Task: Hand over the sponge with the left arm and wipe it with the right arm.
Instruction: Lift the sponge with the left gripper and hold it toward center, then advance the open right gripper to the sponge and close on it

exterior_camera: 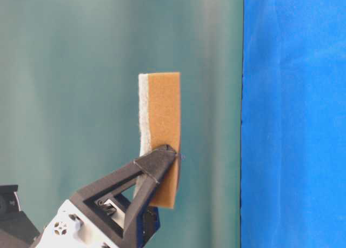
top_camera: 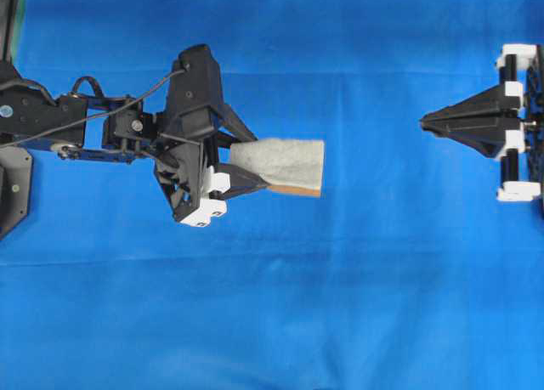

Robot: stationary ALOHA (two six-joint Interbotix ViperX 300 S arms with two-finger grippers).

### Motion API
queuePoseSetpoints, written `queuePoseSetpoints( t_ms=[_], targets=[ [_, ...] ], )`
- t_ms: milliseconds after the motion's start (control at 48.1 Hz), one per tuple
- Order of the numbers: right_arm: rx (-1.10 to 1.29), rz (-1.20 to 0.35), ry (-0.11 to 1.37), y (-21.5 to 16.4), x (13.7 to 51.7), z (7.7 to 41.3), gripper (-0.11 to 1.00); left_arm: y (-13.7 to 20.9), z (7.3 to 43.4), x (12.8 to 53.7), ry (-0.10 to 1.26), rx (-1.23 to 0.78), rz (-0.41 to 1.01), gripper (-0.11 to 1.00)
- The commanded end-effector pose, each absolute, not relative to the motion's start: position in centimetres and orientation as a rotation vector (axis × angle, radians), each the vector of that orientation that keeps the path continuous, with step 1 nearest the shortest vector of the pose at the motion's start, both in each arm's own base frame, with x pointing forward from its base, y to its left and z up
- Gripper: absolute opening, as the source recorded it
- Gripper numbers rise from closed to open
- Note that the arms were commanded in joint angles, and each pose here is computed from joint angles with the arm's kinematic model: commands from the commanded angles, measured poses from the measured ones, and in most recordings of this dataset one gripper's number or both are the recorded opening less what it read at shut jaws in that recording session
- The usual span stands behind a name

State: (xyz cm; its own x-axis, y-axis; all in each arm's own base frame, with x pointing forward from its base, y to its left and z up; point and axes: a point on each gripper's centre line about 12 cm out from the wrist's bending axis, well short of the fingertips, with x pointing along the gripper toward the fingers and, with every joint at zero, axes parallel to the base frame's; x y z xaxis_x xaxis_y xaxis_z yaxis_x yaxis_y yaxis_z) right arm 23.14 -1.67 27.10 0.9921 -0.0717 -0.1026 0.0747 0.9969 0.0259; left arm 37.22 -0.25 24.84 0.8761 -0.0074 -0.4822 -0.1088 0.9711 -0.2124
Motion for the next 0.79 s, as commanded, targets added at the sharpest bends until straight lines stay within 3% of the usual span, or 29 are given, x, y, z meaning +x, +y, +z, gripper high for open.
queuePoseSetpoints(
  t_ms=[0,353,395,520,603,644,769],
  targets=[
    [0.041,-0.074,0.077,-1.7,23.9,28.2,0.0,-0.4,26.2,37.6,0.461,-0.24,0.045,0.47],
    [0.062,-0.026,0.107,-0.6,27.4,28.7,0.01,-0.1,25.8,37.4,0.469,-0.236,0.052,0.47],
    [0.062,-0.019,0.108,-0.4,28.0,28.8,0.09,-0.1,25.8,37.4,0.469,-0.238,0.052,0.47],
    [0.072,-0.011,0.132,-0.2,29.8,28.6,0.47,0.0,25.7,37.4,0.47,-0.237,0.055,0.47],
    [0.075,-0.01,0.149,-0.1,30.9,28.3,0.67,0.0,25.7,37.4,0.472,-0.237,0.057,0.47],
    [0.084,-0.012,0.153,-0.1,31.5,28.3,0.73,0.0,25.7,37.4,0.472,-0.236,0.057,0.47],
    [0.125,-0.018,0.167,-0.2,33.0,28.2,0.74,0.1,25.6,37.4,0.475,-0.239,0.059,0.47]
  ],
)
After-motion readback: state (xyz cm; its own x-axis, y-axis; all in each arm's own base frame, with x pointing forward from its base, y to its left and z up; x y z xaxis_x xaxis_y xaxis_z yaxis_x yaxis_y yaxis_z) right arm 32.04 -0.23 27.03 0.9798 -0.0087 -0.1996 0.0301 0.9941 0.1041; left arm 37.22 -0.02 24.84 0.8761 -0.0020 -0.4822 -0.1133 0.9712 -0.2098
